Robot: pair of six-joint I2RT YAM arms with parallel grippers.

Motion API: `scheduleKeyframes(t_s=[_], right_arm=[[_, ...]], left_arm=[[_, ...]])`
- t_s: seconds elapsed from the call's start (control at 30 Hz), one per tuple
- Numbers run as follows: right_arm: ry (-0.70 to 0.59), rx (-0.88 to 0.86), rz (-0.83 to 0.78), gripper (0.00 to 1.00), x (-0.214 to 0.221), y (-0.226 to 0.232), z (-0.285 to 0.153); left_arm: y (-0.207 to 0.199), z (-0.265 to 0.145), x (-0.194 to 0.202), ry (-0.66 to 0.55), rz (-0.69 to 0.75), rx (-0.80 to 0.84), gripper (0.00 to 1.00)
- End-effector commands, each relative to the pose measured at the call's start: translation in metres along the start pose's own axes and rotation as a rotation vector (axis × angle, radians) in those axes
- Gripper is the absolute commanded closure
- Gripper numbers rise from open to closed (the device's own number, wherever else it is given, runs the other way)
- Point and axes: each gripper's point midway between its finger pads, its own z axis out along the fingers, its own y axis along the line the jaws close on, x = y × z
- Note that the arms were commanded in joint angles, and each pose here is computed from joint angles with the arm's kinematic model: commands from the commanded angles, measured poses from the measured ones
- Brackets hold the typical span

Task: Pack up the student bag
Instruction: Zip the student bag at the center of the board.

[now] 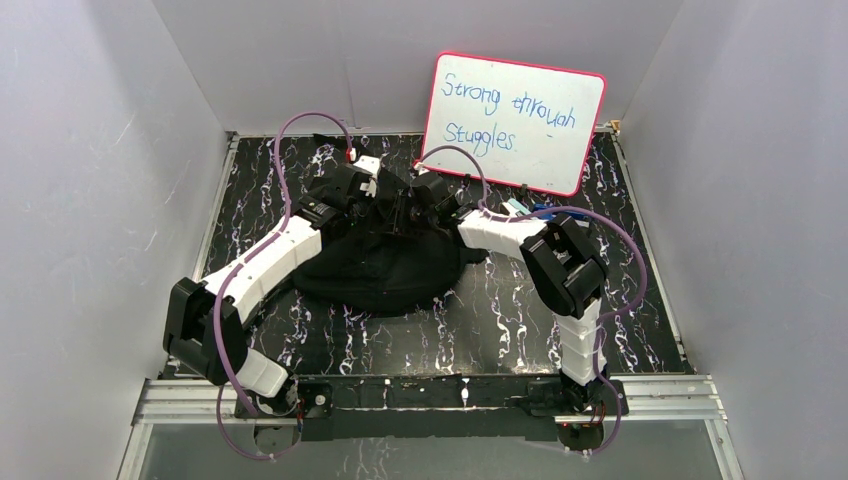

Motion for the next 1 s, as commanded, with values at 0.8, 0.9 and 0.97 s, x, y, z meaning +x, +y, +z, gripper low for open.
scheduleKeyframes(t_s=[0.8, 0.9, 0.97], right_arm=[[-0.122, -0.174, -0.089, 1.00, -0.033, 0.036, -0.049], [-0.123, -0.212, -0.089, 1.00, -0.037, 0.041, -0.049], [-0.118, -0.232, -0.083, 1.00, -0.038, 0.042, -0.049]], left_arm=[[0.003, 0.042, -0.011, -0.043, -0.131, 0.032, 1.00], [-0.003, 0.046, -0.016, -0.045, -0.160, 0.098, 0.93], [-0.005, 0.047, -0.018, -0.038, -0.195, 0.141, 0.89]])
